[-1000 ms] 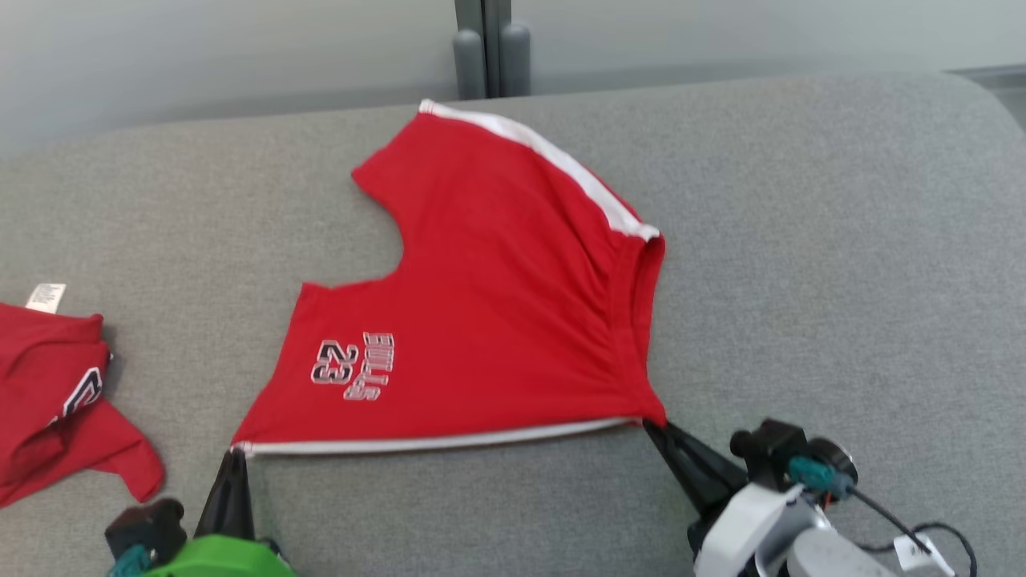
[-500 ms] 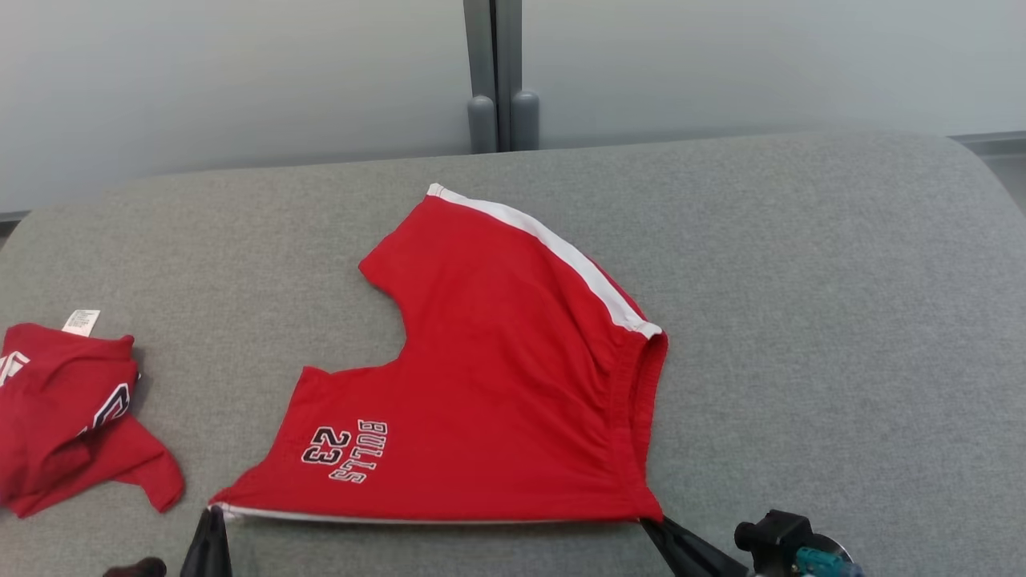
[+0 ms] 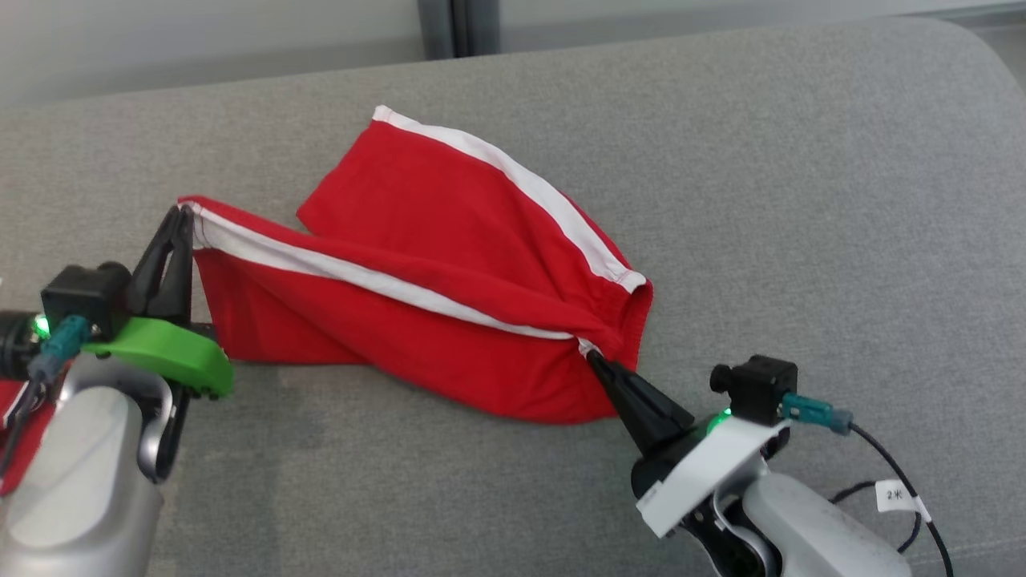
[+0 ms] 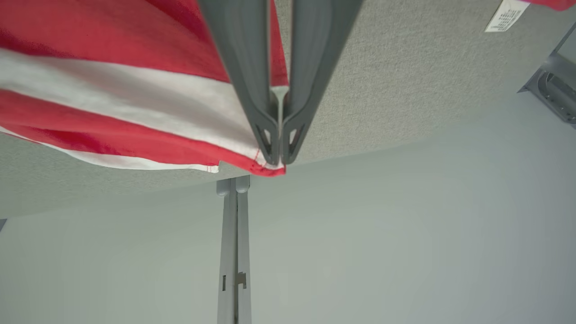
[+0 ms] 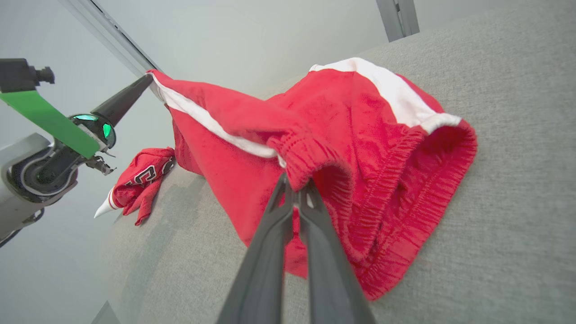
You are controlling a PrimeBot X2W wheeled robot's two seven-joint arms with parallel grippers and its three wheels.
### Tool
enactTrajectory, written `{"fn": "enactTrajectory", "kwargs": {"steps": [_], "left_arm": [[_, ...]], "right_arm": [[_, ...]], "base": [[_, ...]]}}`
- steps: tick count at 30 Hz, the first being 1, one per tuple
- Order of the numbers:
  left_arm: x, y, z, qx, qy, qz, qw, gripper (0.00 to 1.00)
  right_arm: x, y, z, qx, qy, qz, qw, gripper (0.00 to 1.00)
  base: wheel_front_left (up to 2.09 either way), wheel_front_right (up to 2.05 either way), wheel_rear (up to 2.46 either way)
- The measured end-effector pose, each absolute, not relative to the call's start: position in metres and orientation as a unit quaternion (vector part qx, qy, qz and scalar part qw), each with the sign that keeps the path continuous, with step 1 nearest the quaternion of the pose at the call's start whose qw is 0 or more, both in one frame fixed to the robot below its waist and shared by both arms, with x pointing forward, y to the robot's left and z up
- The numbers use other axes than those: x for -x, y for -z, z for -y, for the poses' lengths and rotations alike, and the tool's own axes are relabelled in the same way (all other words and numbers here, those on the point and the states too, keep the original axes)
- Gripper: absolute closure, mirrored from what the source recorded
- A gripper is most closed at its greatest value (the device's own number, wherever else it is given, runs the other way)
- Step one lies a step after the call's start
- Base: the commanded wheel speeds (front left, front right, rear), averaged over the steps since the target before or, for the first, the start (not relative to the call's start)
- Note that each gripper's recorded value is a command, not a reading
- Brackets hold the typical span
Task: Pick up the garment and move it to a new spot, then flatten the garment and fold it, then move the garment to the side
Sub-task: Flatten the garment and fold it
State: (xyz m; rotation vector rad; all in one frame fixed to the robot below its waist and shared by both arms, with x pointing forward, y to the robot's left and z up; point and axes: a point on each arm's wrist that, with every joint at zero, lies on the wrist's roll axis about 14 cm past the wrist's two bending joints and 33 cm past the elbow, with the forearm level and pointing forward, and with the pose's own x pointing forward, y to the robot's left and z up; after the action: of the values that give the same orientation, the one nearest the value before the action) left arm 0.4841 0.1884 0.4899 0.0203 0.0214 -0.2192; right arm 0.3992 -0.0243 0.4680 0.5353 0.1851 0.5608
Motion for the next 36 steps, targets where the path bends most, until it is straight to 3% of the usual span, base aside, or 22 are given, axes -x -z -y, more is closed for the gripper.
{"fn": "enactTrajectory", "kwargs": {"steps": [11, 20, 32, 33, 34, 35, 36], "left_arm": [[-0.571, -0.461, -0.145, -0.06, 0.205, -0.07, 0.974, 1.0], [-0.602, -0.427, -0.099, -0.081, 0.273, -0.108, 0.952, 1.0], [-0.63, -0.407, -0.074, -0.08, 0.293, -0.119, 0.945, 1.0], [-0.629, -0.406, -0.075, -0.082, 0.293, -0.119, 0.945, 0.82], [-0.628, -0.406, -0.076, -0.083, 0.292, -0.119, 0.945, 0.13], [-0.628, -0.406, -0.078, -0.083, 0.289, -0.121, 0.946, 0.0], [-0.628, -0.406, -0.08, -0.079, 0.284, -0.121, 0.948, 0.0]], "right_arm": [[-0.454, -0.467, 0.04, -0.357, -0.224, -0.094, 0.902, 1.0], [-0.462, -0.454, 0.072, -0.382, -0.172, -0.096, 0.903, 1.0], [-0.468, -0.444, 0.076, -0.392, -0.149, -0.103, 0.902, 1.0], [-0.468, -0.444, 0.076, -0.392, -0.149, -0.103, 0.902, 1.0], [-0.468, -0.444, 0.076, -0.391, -0.148, -0.103, 0.902, 0.83], [-0.468, -0.444, 0.077, -0.391, -0.147, -0.104, 0.903, 0.0], [-0.468, -0.444, 0.078, -0.389, -0.146, -0.103, 0.904, 0.0]], "base": [[0.0, 0.0, 0.0], [0.0, 0.0, 0.0], [0.0, 0.0, 0.0], [0.0, 0.0, 0.0], [0.0, 0.0, 0.0], [0.0, 0.0, 0.0], [0.0, 0.0, 0.0]]}}
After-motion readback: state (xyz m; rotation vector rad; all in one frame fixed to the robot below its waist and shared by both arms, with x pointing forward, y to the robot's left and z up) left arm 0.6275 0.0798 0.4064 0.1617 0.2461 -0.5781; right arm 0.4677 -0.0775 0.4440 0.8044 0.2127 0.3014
